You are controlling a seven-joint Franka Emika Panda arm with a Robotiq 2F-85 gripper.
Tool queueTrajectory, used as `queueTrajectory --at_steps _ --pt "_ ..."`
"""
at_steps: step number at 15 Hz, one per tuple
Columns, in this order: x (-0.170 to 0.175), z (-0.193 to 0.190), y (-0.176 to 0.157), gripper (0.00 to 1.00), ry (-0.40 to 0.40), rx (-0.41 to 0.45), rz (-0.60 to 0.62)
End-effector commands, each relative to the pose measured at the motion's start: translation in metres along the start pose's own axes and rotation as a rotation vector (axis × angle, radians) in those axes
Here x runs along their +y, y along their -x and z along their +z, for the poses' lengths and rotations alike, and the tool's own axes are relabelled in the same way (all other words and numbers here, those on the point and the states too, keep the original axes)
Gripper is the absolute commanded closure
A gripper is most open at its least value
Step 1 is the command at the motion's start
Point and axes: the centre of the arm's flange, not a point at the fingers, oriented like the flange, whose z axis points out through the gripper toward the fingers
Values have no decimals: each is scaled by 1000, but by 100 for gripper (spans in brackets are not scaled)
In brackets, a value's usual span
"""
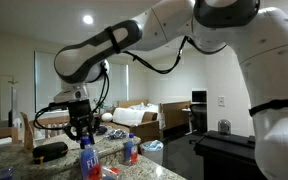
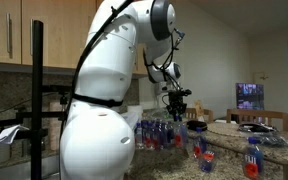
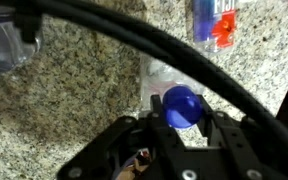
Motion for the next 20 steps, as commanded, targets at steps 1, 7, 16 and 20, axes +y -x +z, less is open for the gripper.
queueTrajectory --at_steps 1,7,16,20 --pt "-81 -27 30 87 1 4 -10" --pt "-119 -40 51 65 -7 -20 93" --pt "-119 -32 69 87 6 -14 58" --pt "-127 -21 93 87 23 -20 53"
